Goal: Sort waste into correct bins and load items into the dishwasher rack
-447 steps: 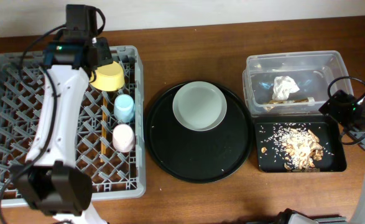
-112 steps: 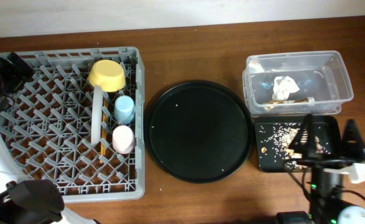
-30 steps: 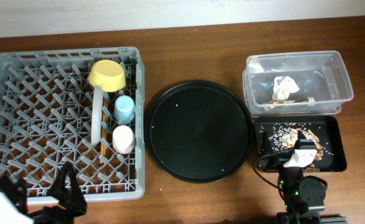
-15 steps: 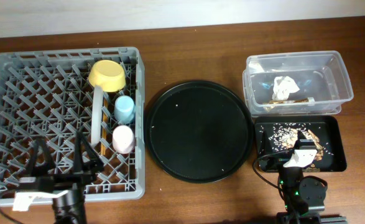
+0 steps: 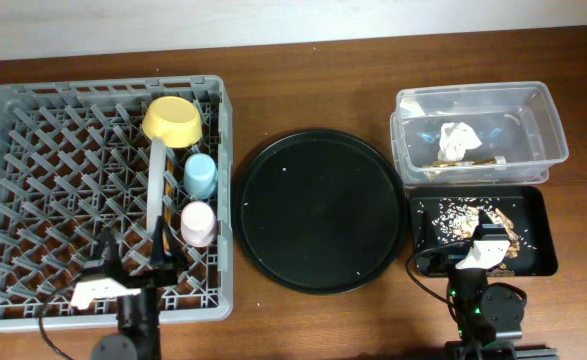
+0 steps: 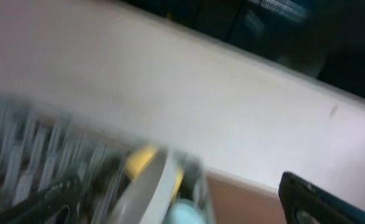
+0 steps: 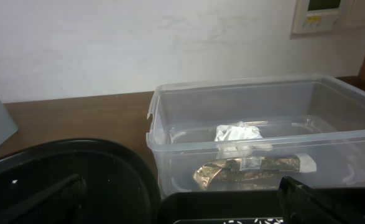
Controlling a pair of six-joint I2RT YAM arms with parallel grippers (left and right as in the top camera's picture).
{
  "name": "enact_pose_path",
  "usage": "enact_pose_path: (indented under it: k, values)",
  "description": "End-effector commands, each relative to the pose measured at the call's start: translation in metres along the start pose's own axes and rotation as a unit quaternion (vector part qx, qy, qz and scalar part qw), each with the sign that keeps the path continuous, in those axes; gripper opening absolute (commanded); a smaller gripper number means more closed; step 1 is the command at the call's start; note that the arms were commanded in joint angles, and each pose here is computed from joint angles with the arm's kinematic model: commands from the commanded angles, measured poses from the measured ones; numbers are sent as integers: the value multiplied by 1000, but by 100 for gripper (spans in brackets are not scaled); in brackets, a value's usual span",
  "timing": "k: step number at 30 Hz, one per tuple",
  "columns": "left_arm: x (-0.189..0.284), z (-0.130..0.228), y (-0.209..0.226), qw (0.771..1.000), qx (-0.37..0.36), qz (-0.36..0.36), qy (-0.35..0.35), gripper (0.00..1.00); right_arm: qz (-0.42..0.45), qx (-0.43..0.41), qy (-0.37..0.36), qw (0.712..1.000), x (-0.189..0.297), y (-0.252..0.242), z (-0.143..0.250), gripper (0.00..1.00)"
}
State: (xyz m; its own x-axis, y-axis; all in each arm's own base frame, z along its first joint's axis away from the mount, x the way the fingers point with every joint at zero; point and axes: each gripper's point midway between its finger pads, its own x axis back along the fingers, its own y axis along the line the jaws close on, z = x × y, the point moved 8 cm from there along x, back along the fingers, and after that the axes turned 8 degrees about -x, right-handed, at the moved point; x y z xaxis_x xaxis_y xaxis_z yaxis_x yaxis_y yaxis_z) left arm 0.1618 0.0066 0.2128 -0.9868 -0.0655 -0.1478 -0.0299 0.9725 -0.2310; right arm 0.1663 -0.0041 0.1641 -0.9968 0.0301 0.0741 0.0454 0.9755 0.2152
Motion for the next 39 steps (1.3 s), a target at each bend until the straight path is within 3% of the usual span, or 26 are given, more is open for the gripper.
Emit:
enact_pose_path:
  k: [1, 3, 11, 39]
  values:
    - [3, 31, 9, 996, -35, -24, 84, 99, -2, 1, 4, 1000, 0, 0, 3, 99]
    - [6, 46, 12, 989, -62, -30, 132, 99, -2, 1, 4, 1000, 0, 0, 3, 99]
    - [6, 46, 9, 971, -197, -1, 133, 99, -2, 1, 4, 1000, 0, 0, 3, 99]
    - [6, 46, 9, 971, -199, -1, 133, 99, -2, 1, 4, 1000, 0, 0, 3, 99]
